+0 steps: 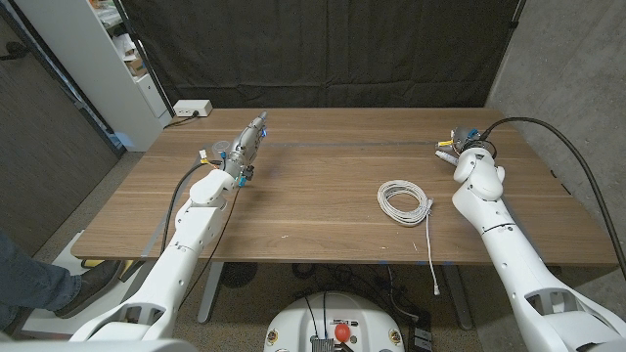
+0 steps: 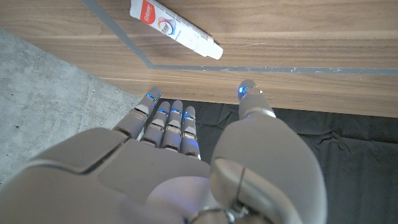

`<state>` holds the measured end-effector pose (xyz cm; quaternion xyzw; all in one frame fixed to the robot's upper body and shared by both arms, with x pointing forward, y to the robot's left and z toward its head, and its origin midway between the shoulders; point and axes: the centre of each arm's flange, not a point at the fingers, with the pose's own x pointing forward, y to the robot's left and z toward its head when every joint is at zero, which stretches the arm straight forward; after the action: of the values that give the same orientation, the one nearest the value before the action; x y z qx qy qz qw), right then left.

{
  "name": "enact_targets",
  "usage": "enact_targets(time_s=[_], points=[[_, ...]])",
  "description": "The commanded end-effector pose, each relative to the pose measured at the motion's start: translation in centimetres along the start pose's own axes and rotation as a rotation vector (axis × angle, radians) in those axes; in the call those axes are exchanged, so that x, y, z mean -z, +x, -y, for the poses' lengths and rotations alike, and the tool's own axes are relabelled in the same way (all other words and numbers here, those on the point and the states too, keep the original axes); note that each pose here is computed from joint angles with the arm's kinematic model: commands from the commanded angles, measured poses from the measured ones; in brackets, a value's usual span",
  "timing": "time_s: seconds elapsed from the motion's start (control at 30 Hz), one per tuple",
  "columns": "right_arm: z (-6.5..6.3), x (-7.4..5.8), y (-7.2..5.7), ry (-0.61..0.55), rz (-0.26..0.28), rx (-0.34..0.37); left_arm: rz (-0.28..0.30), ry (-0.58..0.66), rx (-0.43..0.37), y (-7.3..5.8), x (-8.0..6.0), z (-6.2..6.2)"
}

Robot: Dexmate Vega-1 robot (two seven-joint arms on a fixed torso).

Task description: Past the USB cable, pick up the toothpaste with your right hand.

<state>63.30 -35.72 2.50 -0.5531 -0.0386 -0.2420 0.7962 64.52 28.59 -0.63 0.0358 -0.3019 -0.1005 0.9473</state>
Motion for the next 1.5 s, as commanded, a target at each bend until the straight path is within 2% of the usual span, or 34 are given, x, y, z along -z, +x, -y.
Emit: enact_targets(time_s=[0.03,0.67,1.03,1.5], points=[[-0.4,0.2,0.2,-0.017,-0.019,-0.011,-0.006,0.001,-0.005,-0.1,0.1,0.0],[-1.3,0.7,0.5,-0.029,-0.048,-0.015,-0.013,0.016,-0.002,-0.2,-0.1,0.2],[-1.8,0.6,0.6,-0.037,-0.035,0.007,-0.019,0.02,-0.003,-0.3,0.1,0.2],[-2.3,0.3,1.4,-0.068,-0.051,-0.031,-0.026,0.016,-0.003,-0.2,0.3,0.0]])
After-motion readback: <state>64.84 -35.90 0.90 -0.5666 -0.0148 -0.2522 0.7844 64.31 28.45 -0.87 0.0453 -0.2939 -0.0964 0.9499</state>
